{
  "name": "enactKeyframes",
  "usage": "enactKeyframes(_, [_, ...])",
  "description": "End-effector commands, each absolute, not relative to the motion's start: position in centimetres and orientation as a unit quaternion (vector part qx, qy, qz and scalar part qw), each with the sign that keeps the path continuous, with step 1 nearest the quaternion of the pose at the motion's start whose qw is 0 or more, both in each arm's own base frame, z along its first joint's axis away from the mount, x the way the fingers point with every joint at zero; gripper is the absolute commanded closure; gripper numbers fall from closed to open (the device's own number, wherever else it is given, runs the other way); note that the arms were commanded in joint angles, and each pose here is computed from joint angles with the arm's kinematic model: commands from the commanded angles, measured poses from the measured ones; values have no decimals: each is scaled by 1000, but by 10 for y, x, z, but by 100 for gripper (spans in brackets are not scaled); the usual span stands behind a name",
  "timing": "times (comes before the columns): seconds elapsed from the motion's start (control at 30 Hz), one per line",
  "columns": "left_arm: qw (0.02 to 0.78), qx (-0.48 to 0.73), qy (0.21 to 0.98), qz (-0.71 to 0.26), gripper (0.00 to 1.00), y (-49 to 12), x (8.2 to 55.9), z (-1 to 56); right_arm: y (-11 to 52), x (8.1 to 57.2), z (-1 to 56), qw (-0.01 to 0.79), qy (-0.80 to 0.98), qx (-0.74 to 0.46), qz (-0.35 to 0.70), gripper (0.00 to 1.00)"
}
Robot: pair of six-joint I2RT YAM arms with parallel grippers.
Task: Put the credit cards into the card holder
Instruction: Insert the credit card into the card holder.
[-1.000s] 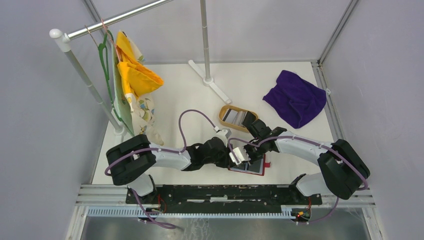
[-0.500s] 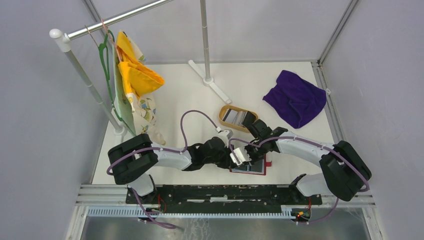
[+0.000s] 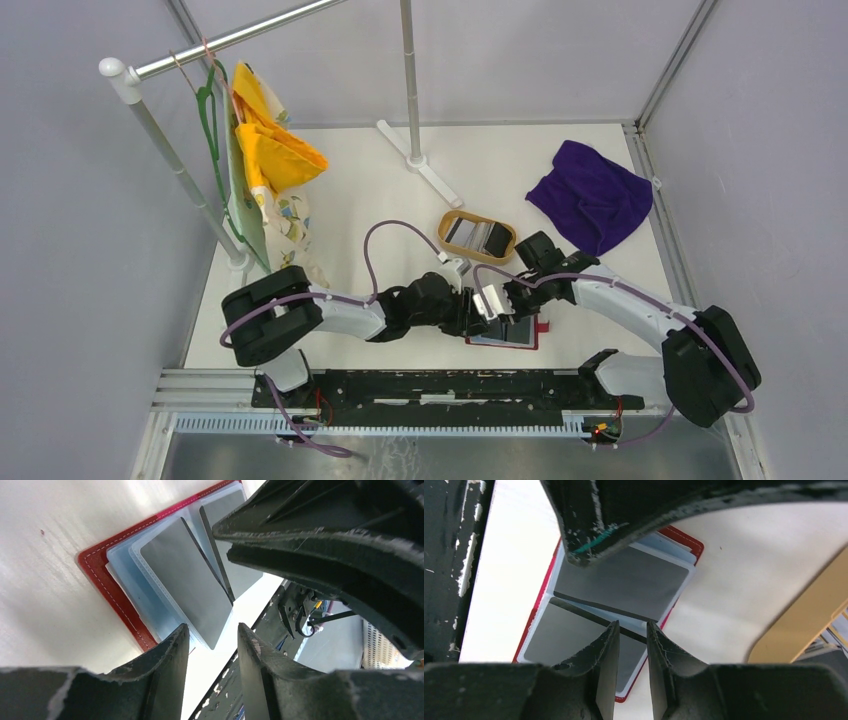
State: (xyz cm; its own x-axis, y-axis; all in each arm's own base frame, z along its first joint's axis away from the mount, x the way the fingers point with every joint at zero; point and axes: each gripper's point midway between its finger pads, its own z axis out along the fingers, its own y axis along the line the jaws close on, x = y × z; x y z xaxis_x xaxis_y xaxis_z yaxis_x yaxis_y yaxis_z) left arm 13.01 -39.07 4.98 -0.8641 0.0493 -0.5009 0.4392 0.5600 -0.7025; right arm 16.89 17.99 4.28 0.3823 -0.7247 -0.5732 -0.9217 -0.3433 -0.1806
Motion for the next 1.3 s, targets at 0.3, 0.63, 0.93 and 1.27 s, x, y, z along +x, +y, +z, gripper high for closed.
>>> enactKeyframes(0.3, [213, 133, 811, -529, 47, -427, 132, 82, 154, 188, 53, 271, 571, -753, 183, 67])
enactKeyframes(0.63, [211, 130, 811, -531, 42, -435, 135, 80, 153, 165, 30, 221, 577, -748, 242, 70])
enactKeyframes(0.93, [219, 133, 795, -550, 41, -443, 137, 89, 149, 187, 37, 243, 620, -716, 210, 75])
enactKeyframes(1.27, [243, 126, 783, -558, 36, -437, 141, 99, 150, 175, 20, 208, 639, -698, 248, 78])
